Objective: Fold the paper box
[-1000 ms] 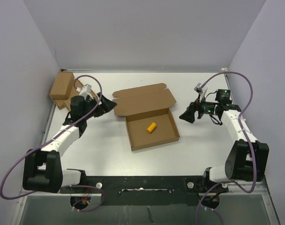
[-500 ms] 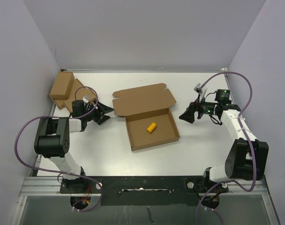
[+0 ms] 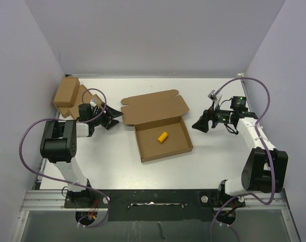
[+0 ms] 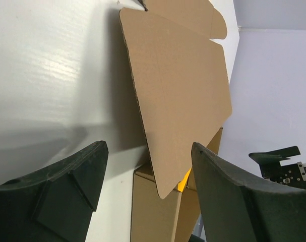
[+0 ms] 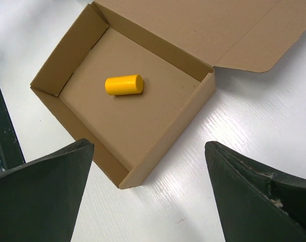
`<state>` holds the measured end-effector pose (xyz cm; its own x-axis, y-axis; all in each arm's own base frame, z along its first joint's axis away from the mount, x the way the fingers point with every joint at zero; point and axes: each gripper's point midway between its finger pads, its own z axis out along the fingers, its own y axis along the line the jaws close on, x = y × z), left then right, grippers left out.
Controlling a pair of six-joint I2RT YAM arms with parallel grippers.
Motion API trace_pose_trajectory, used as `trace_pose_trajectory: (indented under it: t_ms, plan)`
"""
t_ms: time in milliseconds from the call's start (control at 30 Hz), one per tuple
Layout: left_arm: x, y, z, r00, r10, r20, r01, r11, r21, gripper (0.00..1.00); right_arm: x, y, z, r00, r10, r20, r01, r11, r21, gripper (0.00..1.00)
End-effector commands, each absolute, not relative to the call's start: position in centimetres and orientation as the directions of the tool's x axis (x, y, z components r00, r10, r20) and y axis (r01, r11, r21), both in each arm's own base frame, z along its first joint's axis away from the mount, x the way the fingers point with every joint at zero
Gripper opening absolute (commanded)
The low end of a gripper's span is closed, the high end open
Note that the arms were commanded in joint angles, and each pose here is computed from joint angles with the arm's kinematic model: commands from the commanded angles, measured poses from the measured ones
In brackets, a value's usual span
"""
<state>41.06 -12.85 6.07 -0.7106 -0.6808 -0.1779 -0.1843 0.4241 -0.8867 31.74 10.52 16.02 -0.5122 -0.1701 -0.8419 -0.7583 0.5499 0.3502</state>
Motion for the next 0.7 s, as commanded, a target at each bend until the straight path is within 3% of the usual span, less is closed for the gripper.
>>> trace_pose_trajectory:
  t_ms: [0,400,667]
  plan:
    - [43.0,-12.7,6.8,-0.71,-0.664,-0.235,-0.121,0.444,-0.888,0.66,32.3,11.1,16.8,-0.477,-0.165,-0.863,-0.787,0.518,0.336,0.98]
    - [44.5,-13.2,5.5,-0.72,-0.66,-0.215,-0.149,0.45,-0.881,0.65,32.3,11.1,16.7,-0.48,-0.167,-0.861,-0.786,0.519,0.337,0.98]
    - [46.7,-13.8,5.2,-0.705,-0.675,-0.218,-0.156,0.447,-0.881,0.56,32.3,11.1,16.7,-0.48,-0.168,-0.861,-0.786,0.518,0.337,0.98]
